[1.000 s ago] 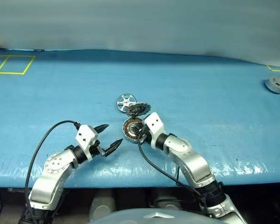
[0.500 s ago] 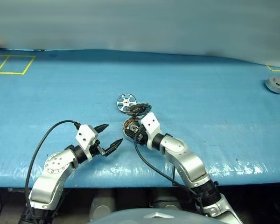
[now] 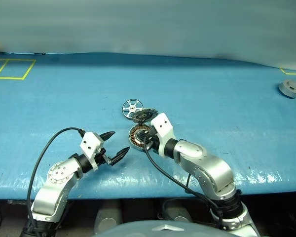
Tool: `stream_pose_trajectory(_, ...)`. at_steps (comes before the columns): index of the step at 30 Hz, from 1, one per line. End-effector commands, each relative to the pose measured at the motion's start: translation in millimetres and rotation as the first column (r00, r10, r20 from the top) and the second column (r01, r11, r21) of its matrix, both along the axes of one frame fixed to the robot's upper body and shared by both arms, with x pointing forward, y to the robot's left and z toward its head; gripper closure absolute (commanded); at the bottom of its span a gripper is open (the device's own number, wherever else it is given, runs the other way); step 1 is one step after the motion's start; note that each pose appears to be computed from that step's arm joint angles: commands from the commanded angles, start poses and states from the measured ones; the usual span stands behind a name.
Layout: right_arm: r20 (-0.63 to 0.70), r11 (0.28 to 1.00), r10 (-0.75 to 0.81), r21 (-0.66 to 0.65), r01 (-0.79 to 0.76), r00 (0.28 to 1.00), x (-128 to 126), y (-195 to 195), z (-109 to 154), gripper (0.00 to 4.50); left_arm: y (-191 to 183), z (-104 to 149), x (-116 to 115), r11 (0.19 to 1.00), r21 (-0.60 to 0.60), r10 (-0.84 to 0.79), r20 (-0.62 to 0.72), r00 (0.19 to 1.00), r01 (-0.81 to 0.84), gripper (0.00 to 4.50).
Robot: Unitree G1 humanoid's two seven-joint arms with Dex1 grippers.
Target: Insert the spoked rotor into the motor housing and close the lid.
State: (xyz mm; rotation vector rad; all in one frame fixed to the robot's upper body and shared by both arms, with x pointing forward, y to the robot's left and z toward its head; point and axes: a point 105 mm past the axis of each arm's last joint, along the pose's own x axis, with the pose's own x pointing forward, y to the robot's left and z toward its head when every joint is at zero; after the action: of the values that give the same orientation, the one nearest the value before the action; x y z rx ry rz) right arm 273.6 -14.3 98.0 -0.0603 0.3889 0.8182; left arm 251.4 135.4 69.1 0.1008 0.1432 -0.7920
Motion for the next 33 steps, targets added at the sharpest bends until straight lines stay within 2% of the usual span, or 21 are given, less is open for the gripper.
stream_pose_trajectory(1,-0.007,1.0,-0.001,-0.02,0.0,1.0,3,8,6,4.46,-3,10,1,1.0,-0.012,-0.007,0.045,0.999,0.008,0.0)
stream_pose_trajectory(14,-0.036,0.996,0.005,-0.087,-0.008,0.999,5,7,-2,4.46,0,7,-4,1.0,-0.003,0.005,0.047,0.999,-0.005,0.0)
stream_pose_trajectory(25,-0.069,0.992,-0.023,-0.129,0.014,0.997,9,2,-18,4.46,-4,7,-2,1.0,-0.016,0.0,0.049,0.999,0.0,0.0)
stream_pose_trajectory(33,-0.044,0.981,-0.03,-0.193,0.021,0.999,12,-2,-20,4.46,-4,6,-2,1.0,-0.016,0.008,0.048,0.999,-0.007,0.0)
